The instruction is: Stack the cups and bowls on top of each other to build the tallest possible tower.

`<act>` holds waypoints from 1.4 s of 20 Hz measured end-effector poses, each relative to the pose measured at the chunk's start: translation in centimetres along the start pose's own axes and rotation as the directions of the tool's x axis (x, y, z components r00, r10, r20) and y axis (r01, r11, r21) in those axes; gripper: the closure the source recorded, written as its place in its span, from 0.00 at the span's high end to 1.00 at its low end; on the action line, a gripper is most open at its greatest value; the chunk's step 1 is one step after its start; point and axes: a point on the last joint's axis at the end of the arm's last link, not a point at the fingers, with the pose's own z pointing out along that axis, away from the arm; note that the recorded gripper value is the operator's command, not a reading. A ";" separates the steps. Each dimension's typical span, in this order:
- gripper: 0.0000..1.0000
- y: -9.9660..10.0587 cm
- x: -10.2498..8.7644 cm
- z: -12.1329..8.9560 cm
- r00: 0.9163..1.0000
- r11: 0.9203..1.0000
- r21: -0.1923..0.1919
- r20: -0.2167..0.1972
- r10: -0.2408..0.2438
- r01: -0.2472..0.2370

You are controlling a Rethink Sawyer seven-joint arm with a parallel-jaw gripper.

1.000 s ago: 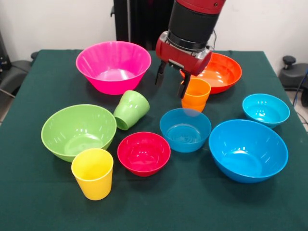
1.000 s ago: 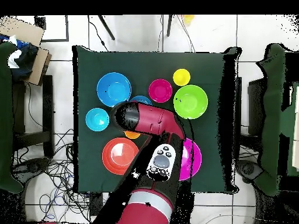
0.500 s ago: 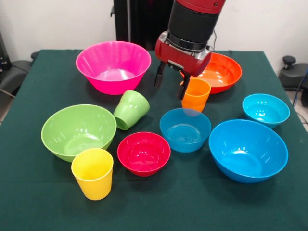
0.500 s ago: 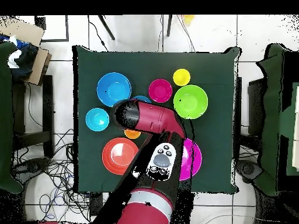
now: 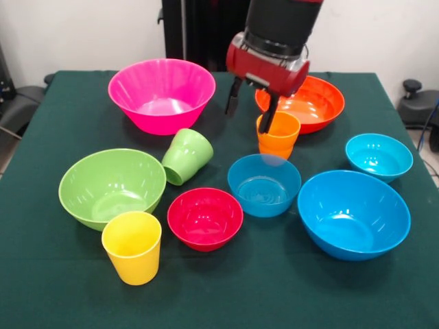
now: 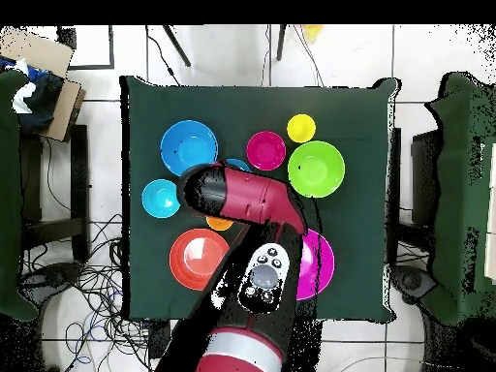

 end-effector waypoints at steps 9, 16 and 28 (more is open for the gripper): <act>1.00 1.8 1.5 -5.3 1.000 0.999 -0.037 0.000 0.007 -0.007; 1.00 1.5 2.4 -7.2 1.000 0.999 -0.040 -0.021 0.020 -0.021; 1.00 0.3 3.0 -7.8 0.999 0.999 -0.032 -0.034 0.037 -0.038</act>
